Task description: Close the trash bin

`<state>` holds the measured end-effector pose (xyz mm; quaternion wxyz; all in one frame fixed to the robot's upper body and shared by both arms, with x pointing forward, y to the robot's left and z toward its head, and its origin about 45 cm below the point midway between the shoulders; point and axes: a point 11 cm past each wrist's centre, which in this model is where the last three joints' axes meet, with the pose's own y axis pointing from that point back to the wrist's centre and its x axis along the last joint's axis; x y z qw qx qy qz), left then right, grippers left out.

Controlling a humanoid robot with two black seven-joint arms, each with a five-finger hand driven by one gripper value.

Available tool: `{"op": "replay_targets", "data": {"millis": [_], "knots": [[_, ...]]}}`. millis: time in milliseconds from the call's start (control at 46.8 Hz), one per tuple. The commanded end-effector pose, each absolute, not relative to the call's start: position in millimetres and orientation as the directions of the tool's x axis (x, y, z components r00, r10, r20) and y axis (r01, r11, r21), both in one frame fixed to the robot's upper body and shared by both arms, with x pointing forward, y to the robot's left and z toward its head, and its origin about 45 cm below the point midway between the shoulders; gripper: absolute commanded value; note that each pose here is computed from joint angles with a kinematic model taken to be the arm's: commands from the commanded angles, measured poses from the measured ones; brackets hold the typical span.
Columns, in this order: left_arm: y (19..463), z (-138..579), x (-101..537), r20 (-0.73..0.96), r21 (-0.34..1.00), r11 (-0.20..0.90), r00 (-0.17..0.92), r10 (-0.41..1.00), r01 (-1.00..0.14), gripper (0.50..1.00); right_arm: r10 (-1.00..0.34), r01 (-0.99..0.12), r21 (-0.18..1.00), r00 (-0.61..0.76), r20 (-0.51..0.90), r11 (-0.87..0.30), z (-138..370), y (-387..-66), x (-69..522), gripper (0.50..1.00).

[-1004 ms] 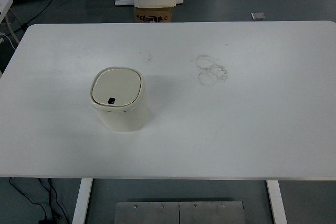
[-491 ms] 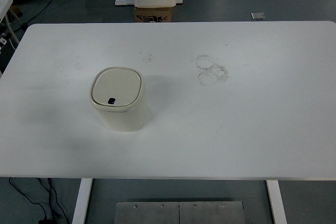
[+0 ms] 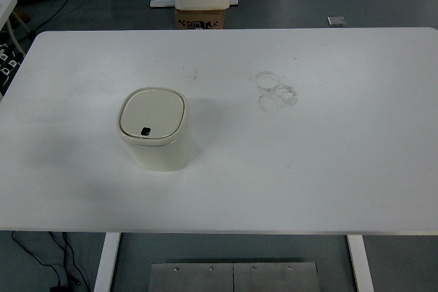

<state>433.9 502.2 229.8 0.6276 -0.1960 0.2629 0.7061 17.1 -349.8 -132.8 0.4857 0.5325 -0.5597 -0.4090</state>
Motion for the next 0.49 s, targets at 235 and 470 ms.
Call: {"op": "replay_targets", "data": {"millis": [235, 470], "knots": [[503.3, 230.1, 433.3, -0.605, 0.125, -0.075, -0.136, 0.785, -0.989, 1.0, -0.993, -0.198, 0.975, 0.044, 0.108, 0.098, -132.8, -349.7, 16.9, 0.991], [503.5, 229.4, 432.8, -0.604, 0.127, -0.076, -0.138, 0.785, -0.989, 1.0, -0.993, -0.211, 0.973, 0.052, 0.109, 0.096, -132.4, -349.4, 22.0, 0.991]]}}
